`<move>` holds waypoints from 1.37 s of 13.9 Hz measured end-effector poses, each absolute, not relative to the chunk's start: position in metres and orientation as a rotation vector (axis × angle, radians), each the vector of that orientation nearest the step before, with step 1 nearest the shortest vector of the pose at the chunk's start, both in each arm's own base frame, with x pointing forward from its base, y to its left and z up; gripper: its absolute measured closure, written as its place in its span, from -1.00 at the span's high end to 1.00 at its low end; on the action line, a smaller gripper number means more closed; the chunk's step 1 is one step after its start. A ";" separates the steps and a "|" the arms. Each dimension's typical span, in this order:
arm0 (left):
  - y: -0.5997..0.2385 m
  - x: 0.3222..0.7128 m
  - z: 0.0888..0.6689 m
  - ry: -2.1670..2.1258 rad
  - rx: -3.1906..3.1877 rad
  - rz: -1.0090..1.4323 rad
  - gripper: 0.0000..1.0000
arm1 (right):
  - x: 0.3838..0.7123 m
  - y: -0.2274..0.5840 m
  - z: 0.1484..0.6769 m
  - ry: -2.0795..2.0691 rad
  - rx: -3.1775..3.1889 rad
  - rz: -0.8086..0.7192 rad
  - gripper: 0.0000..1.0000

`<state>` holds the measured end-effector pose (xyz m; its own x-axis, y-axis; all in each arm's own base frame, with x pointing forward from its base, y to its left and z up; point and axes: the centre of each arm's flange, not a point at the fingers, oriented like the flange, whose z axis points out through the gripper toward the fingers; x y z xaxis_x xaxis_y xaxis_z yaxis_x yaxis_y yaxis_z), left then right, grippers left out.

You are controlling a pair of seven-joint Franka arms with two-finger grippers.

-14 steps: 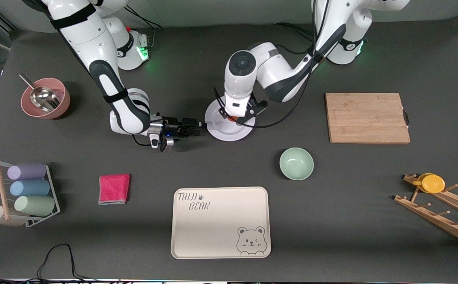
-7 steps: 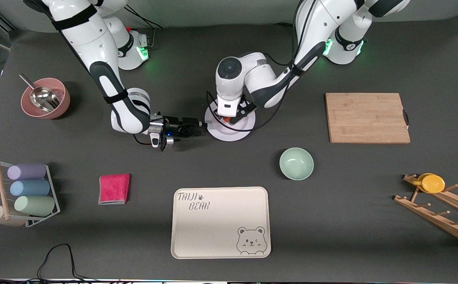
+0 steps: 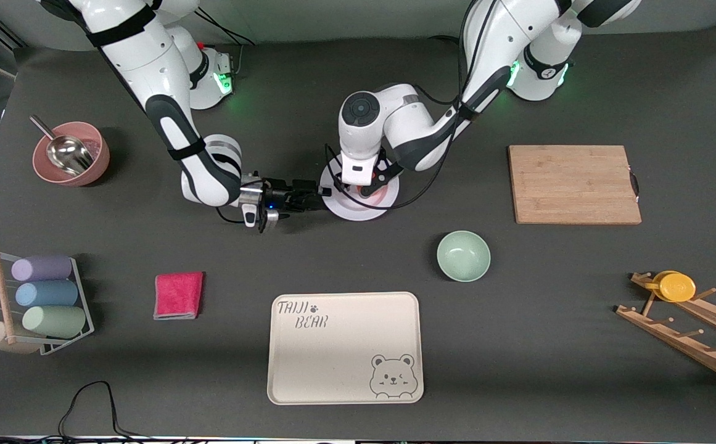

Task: Place orange and plate with both arms
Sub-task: 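Lower the orange onto the white plate and open the left gripper, then drag the plate with the right gripper while the left gripper retracts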

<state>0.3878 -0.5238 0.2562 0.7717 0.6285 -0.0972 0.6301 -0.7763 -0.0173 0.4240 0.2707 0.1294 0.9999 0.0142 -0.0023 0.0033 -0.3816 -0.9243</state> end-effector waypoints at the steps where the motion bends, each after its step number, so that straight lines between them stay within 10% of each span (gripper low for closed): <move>1: -0.517 0.394 0.262 1.049 2.968 -0.143 1.00 | 0.421 0.275 0.127 -0.019 -1.956 0.004 1.00; 10: -0.318 0.510 0.433 0.660 3.114 -0.294 1.00 | 0.408 0.278 0.110 -0.085 -1.957 -0.040 0.92; 16: -0.180 0.532 0.499 0.393 3.156 -0.331 1.00 | 0.406 0.278 0.107 -0.107 -1.959 -0.049 -0.37; 19: -0.137 0.523 0.526 0.260 3.160 -0.338 1.00 | 0.404 0.280 0.106 -0.112 -1.958 -0.044 -0.44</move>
